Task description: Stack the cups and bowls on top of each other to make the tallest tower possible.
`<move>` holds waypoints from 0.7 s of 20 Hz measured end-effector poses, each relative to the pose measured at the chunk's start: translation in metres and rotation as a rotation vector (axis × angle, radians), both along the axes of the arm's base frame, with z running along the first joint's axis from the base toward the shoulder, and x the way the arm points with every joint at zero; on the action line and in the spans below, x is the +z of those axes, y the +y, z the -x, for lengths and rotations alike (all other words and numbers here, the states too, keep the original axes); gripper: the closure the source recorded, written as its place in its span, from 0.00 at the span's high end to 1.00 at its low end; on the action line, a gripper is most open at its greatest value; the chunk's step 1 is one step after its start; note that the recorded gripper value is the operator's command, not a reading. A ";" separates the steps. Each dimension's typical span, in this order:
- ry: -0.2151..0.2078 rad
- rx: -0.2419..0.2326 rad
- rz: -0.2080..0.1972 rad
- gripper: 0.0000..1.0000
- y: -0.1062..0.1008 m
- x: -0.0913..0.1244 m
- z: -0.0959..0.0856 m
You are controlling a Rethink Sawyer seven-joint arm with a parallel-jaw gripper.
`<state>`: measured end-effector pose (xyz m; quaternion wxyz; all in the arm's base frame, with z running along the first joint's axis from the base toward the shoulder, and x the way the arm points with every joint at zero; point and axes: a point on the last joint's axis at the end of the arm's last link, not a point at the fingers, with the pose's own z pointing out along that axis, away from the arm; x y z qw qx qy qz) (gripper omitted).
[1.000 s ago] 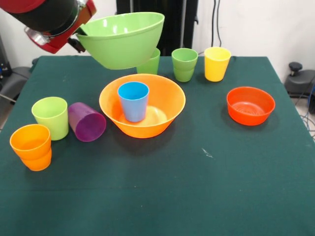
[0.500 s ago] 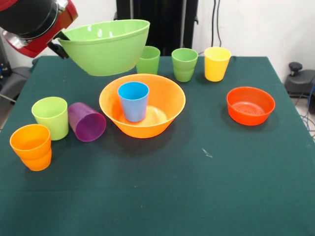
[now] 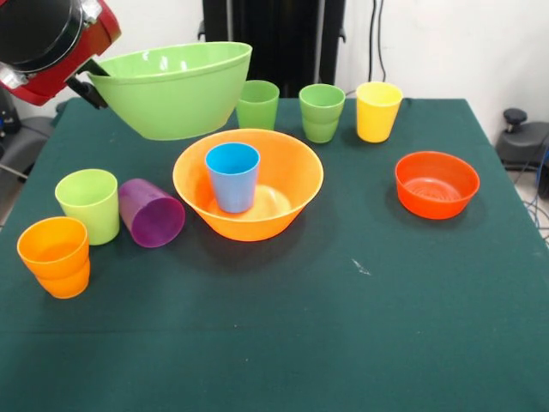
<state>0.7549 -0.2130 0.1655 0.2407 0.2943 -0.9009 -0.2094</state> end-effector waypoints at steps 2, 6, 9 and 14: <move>0.001 0.000 0.001 0.00 0.000 0.000 0.000; 0.004 -0.001 0.004 0.00 -0.001 -0.001 0.001; 0.010 -0.004 0.015 0.00 -0.004 -0.002 0.003; 0.027 -0.010 0.038 0.00 -0.010 -0.004 0.007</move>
